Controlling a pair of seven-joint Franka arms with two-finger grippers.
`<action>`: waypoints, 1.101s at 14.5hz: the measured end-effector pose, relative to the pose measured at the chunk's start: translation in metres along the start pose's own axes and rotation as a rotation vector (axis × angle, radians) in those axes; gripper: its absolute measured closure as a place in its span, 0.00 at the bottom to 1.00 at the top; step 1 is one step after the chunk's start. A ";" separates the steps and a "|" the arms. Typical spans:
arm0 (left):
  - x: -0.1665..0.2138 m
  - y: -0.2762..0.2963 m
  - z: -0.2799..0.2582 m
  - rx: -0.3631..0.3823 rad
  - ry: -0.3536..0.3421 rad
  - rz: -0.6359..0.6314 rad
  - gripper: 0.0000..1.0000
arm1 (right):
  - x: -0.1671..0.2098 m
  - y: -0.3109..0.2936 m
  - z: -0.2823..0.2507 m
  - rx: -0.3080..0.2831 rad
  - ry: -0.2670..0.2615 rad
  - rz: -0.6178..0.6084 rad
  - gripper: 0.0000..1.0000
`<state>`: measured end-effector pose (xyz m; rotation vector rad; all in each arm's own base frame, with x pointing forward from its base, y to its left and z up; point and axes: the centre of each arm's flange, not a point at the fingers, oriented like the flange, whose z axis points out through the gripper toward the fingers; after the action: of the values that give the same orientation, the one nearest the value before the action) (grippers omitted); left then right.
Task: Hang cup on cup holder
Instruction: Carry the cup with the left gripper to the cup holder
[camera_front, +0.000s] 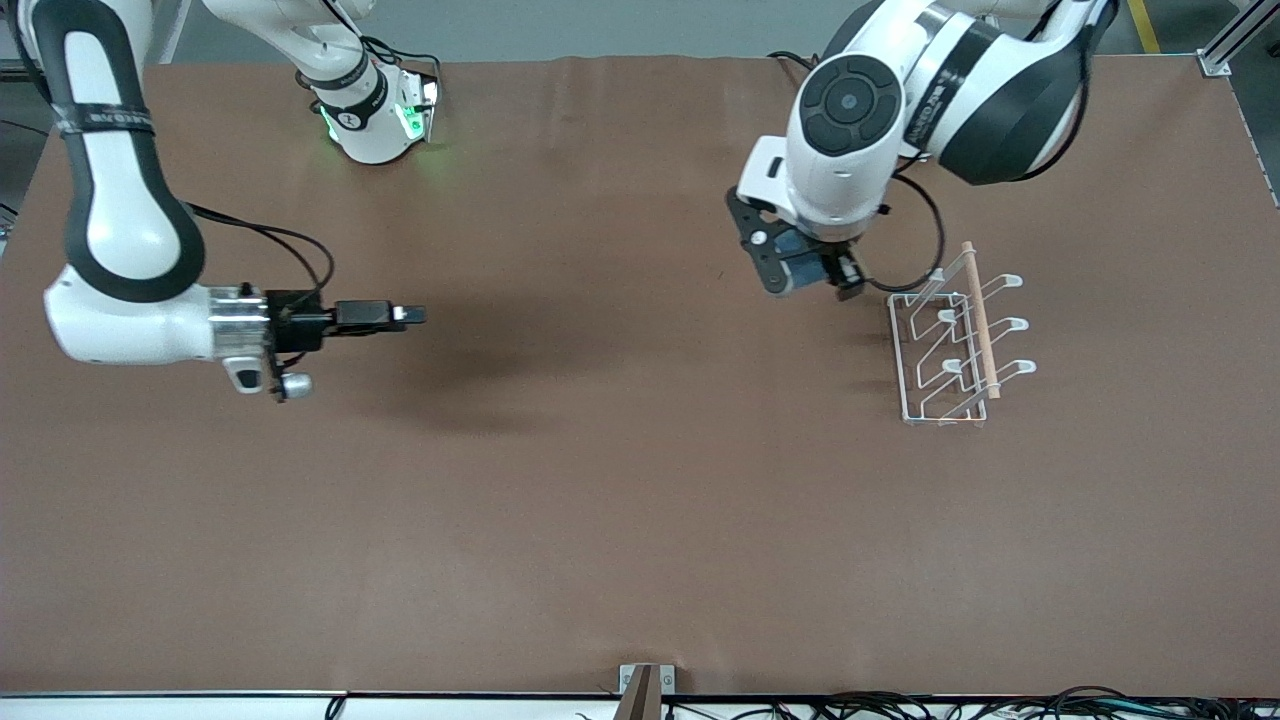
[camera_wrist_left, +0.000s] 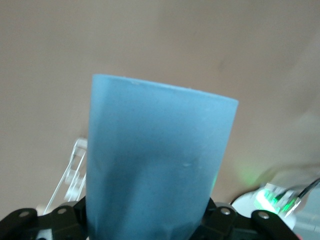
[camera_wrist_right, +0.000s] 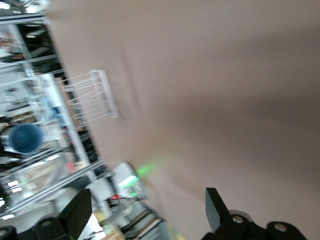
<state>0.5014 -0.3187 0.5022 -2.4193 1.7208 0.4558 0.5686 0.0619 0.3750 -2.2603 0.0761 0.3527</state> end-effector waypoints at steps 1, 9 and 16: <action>-0.011 -0.009 0.004 0.037 -0.064 0.019 0.29 | 0.000 0.005 -0.022 -0.089 0.019 -0.003 0.00; -0.045 -0.053 0.061 0.255 -0.540 0.122 0.29 | -0.002 -0.021 -0.128 -0.733 0.208 0.064 0.00; -0.036 -0.076 0.150 0.316 -0.910 0.194 0.30 | -0.069 -0.081 -0.236 -0.854 0.428 0.037 0.00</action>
<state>0.5378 -0.2184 0.3675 -1.4512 1.4332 1.0139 0.5702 -0.0669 0.5994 -3.1534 0.2235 -0.1292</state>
